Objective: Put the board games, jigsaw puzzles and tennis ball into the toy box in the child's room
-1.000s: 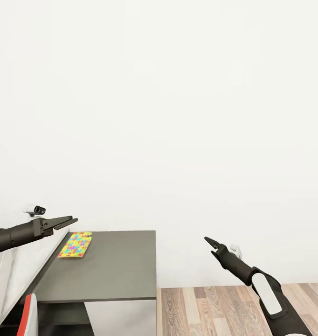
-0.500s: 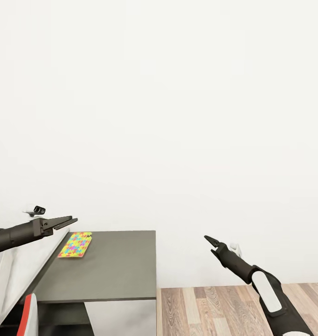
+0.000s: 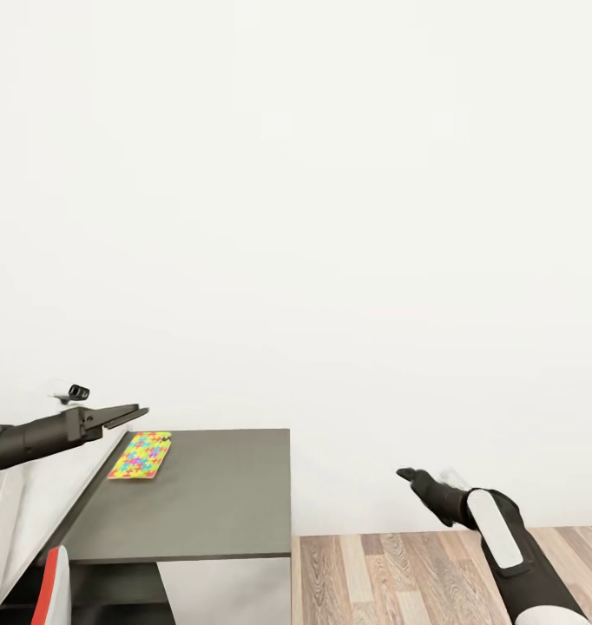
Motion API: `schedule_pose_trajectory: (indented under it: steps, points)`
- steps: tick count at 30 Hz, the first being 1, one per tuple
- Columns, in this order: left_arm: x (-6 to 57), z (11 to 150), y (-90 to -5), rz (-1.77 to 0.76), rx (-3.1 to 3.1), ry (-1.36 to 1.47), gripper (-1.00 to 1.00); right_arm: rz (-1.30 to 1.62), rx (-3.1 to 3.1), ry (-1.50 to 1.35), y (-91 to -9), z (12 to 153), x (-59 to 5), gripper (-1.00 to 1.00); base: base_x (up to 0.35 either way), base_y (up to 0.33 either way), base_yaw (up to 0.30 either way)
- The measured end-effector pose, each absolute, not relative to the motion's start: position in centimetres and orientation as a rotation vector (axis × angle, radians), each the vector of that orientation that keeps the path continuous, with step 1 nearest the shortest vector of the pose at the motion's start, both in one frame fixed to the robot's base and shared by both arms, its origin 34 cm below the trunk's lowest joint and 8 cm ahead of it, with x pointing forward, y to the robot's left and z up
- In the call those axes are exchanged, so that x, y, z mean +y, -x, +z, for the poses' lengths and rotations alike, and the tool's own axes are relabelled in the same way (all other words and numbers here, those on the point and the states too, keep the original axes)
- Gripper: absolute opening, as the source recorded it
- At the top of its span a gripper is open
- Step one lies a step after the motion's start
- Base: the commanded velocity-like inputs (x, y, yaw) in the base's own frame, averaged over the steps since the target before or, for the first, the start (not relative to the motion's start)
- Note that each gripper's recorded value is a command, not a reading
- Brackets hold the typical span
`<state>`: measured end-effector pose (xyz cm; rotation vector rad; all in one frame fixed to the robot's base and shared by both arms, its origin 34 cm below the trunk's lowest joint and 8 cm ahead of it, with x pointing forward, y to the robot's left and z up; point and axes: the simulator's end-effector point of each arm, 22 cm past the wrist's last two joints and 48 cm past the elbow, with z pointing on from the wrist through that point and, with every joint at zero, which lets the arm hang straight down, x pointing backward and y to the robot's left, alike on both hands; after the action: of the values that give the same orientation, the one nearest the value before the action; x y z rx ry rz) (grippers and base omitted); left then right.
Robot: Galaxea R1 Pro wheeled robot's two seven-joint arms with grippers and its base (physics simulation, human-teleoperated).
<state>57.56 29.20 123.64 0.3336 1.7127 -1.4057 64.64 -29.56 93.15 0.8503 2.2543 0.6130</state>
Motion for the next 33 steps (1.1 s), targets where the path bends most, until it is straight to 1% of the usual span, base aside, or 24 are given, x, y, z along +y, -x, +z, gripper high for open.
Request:
schedule_pose_trajectory:
  steps: [5, 11, 14, 19, 26, 29, 33]
  points:
    - [28.3, 122.3, -57.7, -1.397, 1.77, -0.351, 1.0, 0.514, 2.29, -0.868, -65.0, 93.4, -30.7, 1.0, 0.0, 0.0, 0.0]
    - [30.5, 117.4, -61.2, -1.128, 1.969, -0.222, 1.0, 0.229, 2.429, -0.821, -64.0, 92.5, -31.8, 1.0, 0.0, 0.0, 0.0]
    - [32.8, 113.6, -63.8, -0.912, 2.086, -0.087, 1.0, 0.131, 2.472, -0.768, -63.7, 92.5, -31.7, 1.0, 0.0, 0.0, 0.0]
    - [35.9, 109.3, -65.8, -0.631, 2.203, 0.079, 1.0, 0.096, 2.486, -0.734, -63.7, 92.6, -31.3, 1.0, 0.0, 0.0, 0.0]
    - [37.3, 103.3, -66.9, -0.29, 2.319, 0.301, 1.0, 0.095, 2.47, -0.722, -64.0, 93.4, -31.3, 1.0, 0.0, 0.0, 0.0]
    - [37.6, 102.2, -67.1, -0.194, 2.321, 0.348, 1.0, 0.092, 2.469, -0.722, -64.0, 93.4, -31.5, 1.0, 0.0, 0.0, 0.0]
    - [37.9, 100.6, -67.0, -0.146, 2.339, 0.375, 1.0, 0.086, 2.472, -0.723, -64.0, 93.3, -31.4, 1.0, 0.025, 0.0, 0.0]
